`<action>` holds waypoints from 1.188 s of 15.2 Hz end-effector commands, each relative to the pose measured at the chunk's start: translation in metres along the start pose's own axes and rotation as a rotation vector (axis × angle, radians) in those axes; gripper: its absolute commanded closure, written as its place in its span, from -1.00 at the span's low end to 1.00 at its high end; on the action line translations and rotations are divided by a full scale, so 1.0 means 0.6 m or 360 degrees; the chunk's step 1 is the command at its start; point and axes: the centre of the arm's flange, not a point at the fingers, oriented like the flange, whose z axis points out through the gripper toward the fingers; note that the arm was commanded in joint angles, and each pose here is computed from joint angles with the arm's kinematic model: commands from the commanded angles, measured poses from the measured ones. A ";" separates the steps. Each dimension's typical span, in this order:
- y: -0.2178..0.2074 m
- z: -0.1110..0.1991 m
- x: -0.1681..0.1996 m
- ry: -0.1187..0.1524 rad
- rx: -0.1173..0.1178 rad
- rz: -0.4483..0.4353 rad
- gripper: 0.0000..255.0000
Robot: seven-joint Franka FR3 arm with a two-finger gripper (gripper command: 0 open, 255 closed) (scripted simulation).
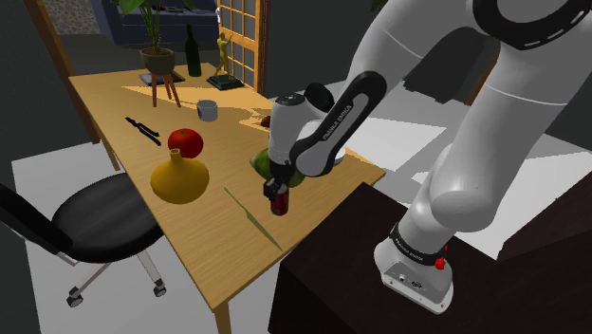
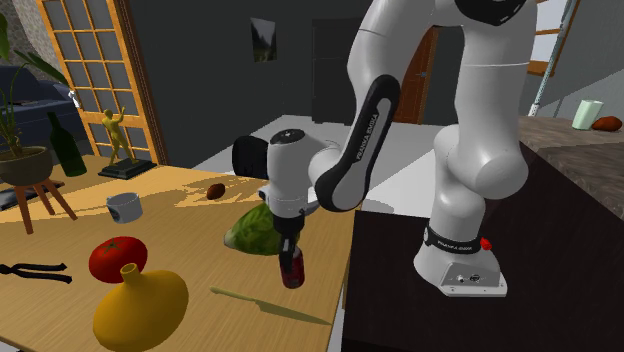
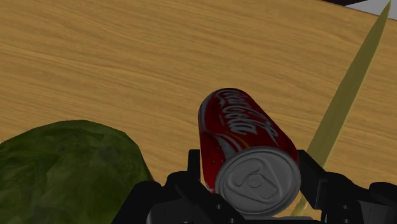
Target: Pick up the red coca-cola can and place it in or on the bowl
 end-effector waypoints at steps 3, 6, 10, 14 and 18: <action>0.004 -0.032 0.003 0.0000 0.0000 0.0000 1.00; 0.006 -0.059 0.004 0.0000 0.0000 0.0000 1.00; 0.008 -0.094 0.005 0.0000 0.0000 0.0000 1.00; 0.010 -0.129 0.006 0.0000 0.0000 0.0000 1.00; 0.013 -0.164 0.007 0.0000 0.0000 0.0000 1.00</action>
